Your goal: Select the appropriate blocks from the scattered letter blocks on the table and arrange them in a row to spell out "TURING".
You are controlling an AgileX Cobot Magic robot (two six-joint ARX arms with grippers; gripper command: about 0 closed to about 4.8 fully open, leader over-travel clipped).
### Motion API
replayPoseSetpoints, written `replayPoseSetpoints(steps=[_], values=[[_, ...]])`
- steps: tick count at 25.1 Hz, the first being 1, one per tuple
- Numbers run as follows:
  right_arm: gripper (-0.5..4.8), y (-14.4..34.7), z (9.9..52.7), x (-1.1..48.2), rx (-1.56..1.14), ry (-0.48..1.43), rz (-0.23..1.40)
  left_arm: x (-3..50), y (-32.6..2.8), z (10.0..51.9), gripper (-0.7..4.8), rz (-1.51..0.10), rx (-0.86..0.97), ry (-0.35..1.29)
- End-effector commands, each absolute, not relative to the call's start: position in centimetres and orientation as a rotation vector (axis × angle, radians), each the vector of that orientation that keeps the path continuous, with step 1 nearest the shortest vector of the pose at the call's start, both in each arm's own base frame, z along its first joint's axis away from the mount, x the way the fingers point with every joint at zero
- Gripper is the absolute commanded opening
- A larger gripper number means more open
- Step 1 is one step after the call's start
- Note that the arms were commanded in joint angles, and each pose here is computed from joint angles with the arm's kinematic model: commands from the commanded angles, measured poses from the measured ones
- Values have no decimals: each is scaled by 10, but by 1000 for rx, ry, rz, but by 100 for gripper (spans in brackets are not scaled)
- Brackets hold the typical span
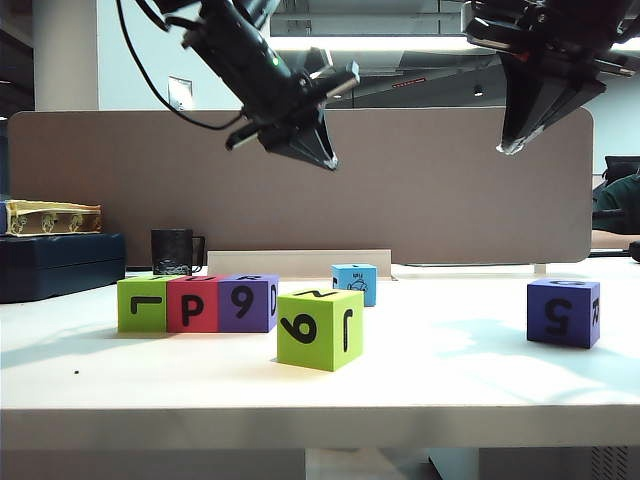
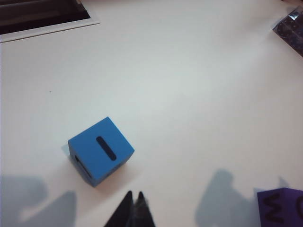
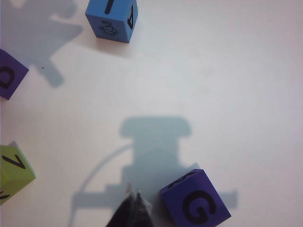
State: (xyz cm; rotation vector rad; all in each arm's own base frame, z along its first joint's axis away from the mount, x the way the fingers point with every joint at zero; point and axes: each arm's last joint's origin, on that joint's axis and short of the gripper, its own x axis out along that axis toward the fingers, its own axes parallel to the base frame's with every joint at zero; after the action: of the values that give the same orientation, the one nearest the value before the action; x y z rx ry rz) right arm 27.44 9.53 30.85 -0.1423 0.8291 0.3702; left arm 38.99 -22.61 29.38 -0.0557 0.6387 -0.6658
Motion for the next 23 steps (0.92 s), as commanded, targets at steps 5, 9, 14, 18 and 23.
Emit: replayPoseSetpoints(steps=[5, 9, 14, 18, 23], values=[[-1, 95, 312, 274, -144, 809, 372, 408, -241, 271, 62, -633, -83, 603], [-1, 95, 312, 274, -145, 812, 372, 412, -258, 248, 143, -585, -68, 598], [-1, 95, 311, 274, -145, 817, 371, 413, -272, 233, 320, -495, -68, 575], [-1, 95, 311, 274, -145, 817, 371, 416, -273, 226, 320, -419, -113, 576], [-1, 95, 311, 273, -150, 826, 364, 420, -275, 210, 351, -362, -203, 620]])
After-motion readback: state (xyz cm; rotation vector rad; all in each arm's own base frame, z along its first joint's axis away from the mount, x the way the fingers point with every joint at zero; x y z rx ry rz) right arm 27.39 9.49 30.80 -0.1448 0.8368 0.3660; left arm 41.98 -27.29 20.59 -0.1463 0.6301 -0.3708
